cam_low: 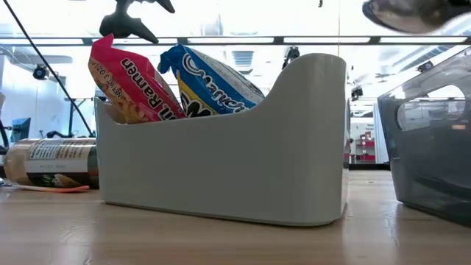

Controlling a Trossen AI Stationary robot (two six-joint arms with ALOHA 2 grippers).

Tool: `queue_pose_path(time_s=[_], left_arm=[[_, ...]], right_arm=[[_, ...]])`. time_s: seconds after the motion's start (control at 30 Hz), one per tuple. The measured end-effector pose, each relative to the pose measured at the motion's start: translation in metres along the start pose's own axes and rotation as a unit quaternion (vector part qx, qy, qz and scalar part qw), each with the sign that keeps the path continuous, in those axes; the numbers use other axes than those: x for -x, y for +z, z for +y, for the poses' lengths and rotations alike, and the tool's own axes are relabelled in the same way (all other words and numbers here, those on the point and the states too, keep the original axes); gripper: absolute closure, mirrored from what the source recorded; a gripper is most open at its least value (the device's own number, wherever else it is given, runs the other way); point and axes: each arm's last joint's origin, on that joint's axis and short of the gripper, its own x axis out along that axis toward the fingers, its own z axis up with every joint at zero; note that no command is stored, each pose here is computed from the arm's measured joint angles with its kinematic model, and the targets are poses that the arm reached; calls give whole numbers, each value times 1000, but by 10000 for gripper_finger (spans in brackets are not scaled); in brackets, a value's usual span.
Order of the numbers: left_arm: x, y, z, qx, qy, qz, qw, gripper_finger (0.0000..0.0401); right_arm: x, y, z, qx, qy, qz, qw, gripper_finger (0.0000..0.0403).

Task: Pick & Place Food Item
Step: Put the yellow spoon into the black bin

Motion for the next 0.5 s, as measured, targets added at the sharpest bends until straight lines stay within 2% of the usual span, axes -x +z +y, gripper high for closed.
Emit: queue_pose_path(time_s=[0.17,0.5], left_arm=[[2,-1,0,11,-14,11,1000,83],[9,-2,0,11,-35,22,999,83]], right_arm=[[-21,-11,2,-33,-26,23,999,385],[-45,-20,-4,-36,9,25,999,385]])
